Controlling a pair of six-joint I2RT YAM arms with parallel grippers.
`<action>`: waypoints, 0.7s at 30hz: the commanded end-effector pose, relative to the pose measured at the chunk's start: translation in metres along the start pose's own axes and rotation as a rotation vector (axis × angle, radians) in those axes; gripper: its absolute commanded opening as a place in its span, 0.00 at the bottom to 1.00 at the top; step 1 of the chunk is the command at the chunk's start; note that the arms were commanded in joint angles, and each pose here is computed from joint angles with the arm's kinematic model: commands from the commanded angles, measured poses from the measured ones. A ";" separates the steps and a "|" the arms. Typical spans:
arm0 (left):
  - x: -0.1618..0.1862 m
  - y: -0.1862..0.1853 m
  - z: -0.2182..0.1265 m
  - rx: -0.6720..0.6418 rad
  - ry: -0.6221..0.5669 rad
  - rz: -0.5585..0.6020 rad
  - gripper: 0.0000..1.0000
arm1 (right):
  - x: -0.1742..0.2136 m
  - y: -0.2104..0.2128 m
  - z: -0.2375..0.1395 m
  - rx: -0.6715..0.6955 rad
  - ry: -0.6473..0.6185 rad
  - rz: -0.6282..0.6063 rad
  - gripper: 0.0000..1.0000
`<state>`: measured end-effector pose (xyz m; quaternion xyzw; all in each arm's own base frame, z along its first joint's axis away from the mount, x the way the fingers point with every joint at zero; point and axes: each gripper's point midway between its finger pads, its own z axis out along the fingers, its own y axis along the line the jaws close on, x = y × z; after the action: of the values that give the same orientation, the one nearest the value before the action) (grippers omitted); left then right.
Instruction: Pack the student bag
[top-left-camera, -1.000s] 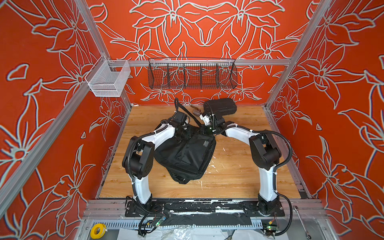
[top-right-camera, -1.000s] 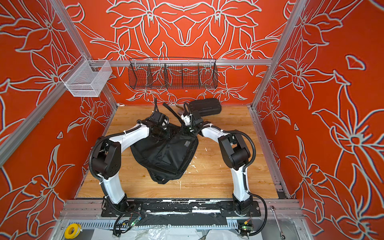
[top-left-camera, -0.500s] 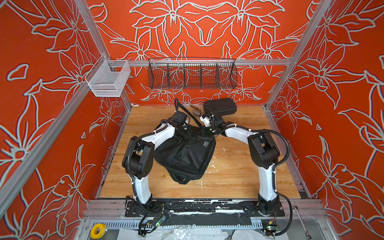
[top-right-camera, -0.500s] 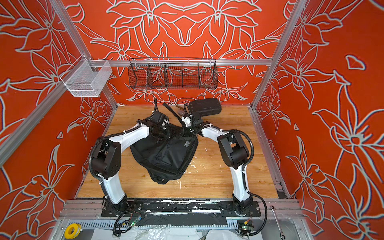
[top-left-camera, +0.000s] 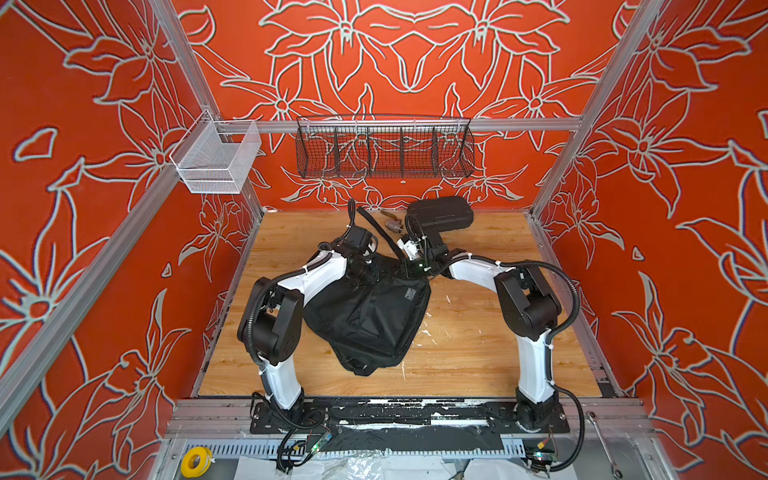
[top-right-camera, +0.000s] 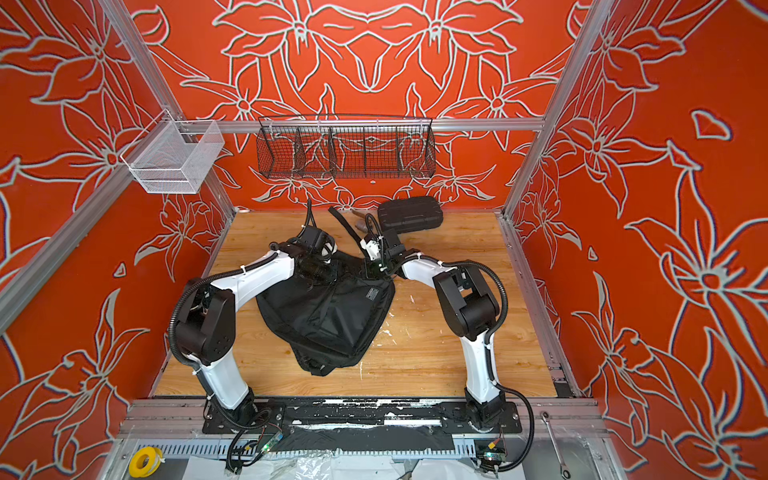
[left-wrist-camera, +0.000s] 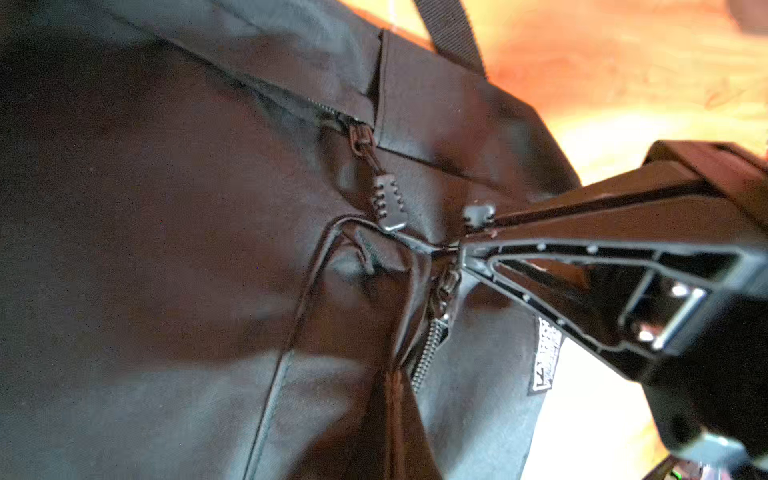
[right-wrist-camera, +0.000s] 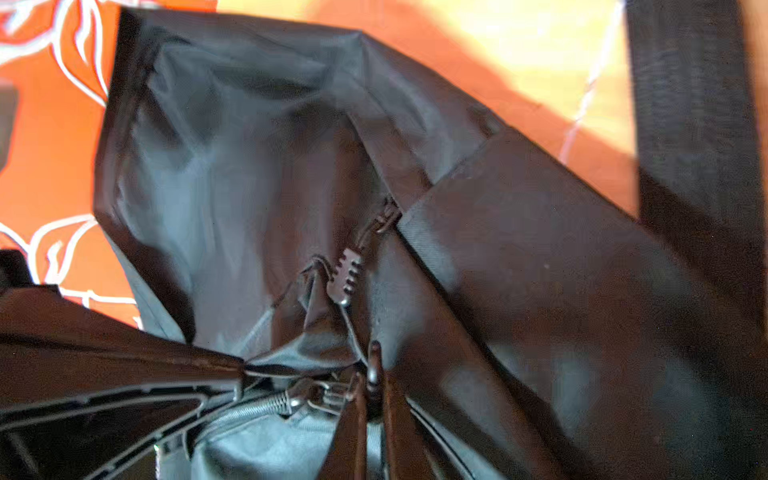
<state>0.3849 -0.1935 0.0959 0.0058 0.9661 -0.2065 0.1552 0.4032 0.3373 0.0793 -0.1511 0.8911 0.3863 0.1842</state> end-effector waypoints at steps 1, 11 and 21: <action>0.010 0.002 -0.007 -0.013 0.030 -0.008 0.05 | 0.025 0.005 -0.001 0.034 0.057 -0.018 0.00; -0.021 -0.006 0.011 -0.052 -0.012 0.051 0.46 | 0.046 -0.009 0.000 0.125 0.090 0.025 0.00; -0.013 -0.009 0.026 -0.028 0.061 0.148 0.45 | 0.039 -0.008 -0.001 0.118 0.048 0.053 0.00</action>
<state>0.4129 -0.2072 0.0813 0.0459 0.9714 -0.1771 0.1516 0.3749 0.3331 0.0558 -0.1408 0.9149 0.3432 0.1592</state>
